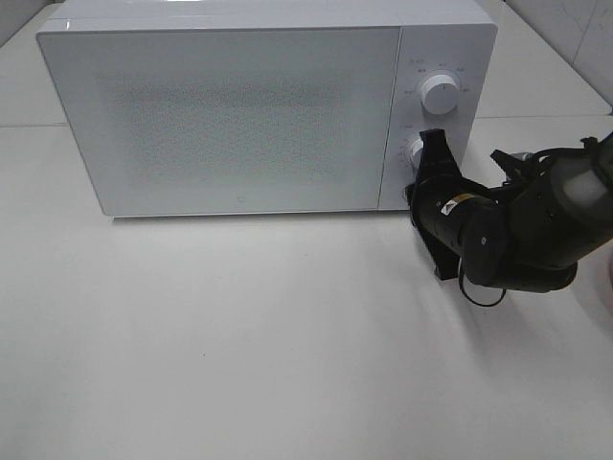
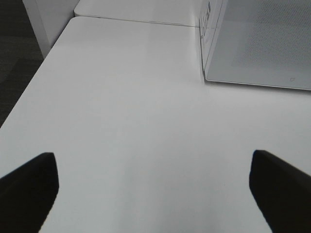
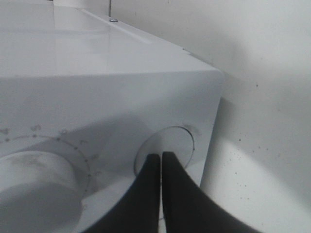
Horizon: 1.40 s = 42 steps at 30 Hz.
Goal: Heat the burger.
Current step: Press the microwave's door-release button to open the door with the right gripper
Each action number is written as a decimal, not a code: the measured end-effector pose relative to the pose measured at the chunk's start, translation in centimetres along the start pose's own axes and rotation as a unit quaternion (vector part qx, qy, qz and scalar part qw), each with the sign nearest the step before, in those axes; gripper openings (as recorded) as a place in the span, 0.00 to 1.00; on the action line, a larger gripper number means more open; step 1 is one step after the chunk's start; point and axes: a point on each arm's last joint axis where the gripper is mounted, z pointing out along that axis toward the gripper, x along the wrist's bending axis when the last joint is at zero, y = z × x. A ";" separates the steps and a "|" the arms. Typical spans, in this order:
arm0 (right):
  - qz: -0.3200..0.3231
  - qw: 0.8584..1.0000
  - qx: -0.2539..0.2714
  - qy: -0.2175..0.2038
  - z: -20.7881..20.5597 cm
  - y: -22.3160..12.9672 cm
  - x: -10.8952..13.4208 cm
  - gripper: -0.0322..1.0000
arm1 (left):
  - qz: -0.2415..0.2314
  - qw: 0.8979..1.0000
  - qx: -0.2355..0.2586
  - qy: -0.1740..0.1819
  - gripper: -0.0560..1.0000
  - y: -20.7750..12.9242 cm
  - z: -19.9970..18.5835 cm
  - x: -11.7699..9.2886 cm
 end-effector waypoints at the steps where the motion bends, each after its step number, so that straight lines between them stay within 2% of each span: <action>1: 0.000 1.000 0.000 -0.001 0.1 0.0 0.0 0.05 | 0.000 1.000 0.000 0.000 0.99 0.0 0.0 0.0; 42: 0.014 1.000 -0.017 0.002 0.7 0.1 0.0 0.05 | 0.000 1.000 0.000 0.000 0.99 0.0 0.0 0.0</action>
